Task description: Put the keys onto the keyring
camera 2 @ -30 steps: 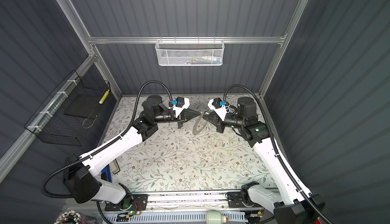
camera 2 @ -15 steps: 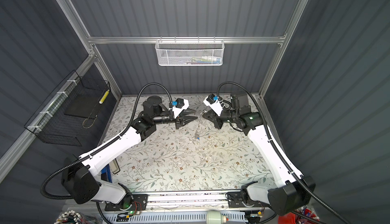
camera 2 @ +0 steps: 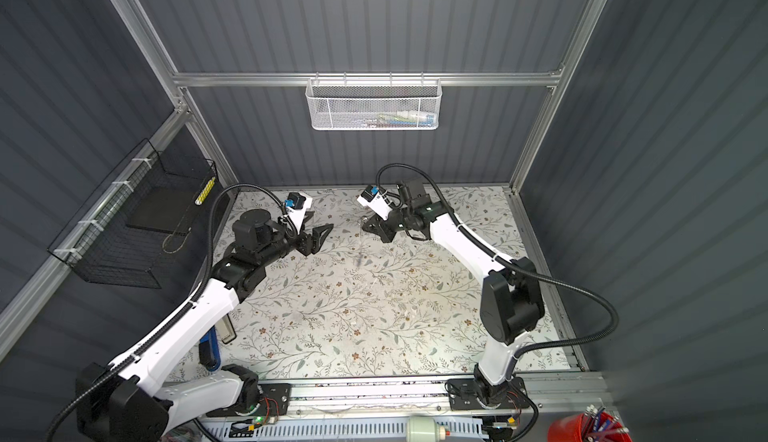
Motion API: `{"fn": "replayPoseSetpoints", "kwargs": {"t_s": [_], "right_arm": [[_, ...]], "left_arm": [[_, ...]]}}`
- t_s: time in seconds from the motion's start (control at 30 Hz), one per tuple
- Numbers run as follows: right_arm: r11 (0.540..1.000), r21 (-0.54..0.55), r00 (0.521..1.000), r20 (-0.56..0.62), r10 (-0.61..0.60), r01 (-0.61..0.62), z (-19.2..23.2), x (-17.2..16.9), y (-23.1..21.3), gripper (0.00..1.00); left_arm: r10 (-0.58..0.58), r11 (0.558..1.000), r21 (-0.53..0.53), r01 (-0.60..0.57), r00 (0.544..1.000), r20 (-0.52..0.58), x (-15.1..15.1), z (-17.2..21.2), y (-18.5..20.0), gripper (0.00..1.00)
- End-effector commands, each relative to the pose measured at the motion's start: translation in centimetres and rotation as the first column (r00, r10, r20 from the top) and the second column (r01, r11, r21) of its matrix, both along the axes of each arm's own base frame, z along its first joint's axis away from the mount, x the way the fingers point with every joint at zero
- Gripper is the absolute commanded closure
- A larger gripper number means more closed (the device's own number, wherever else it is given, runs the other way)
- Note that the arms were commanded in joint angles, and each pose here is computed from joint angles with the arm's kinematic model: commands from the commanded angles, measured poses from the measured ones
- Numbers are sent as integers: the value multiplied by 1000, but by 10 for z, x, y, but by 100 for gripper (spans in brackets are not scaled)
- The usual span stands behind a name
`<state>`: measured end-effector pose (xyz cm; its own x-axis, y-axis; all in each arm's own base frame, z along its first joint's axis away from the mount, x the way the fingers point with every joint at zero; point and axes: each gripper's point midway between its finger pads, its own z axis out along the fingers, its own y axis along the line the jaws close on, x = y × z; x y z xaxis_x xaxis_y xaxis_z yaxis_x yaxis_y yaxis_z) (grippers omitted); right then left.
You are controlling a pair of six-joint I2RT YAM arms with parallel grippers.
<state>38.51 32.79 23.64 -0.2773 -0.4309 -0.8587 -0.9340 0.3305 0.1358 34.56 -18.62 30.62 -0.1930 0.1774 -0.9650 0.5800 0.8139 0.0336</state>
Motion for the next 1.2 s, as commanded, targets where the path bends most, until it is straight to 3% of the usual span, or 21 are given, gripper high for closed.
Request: {"fn": "replayPoseSetpoints", "kwargs": {"t_s": [0.0,0.1,0.23,0.43,0.53,0.83,1.17], "right_arm": [[996,84,1000,-2,6,-6,15,13,12,100],[998,-40,995,-77,-57,54,-34,18,1,100],[963,-246,983,-114,-144,112,-99,14,-30,100],[895,-424,978,-83,-189,137,-134,-12,-77,100],[833,-531,973,-63,-222,155,-150,-27,-107,100],[720,-683,940,-152,-306,124,-192,-71,-165,99],[665,-737,889,-219,-403,120,-210,-108,-187,91]], "left_arm": [[182,982,55,-180,982,-45,1,-15,34,23],[187,981,71,-182,979,-74,-3,-29,36,23],[185,981,71,-179,979,-89,-3,-45,36,22],[189,977,121,-178,978,-88,4,-60,35,22],[184,975,142,-173,980,-70,8,-64,34,22],[190,965,191,-178,981,-48,26,-75,31,22],[276,935,233,-267,961,-6,29,-81,49,20]]}}
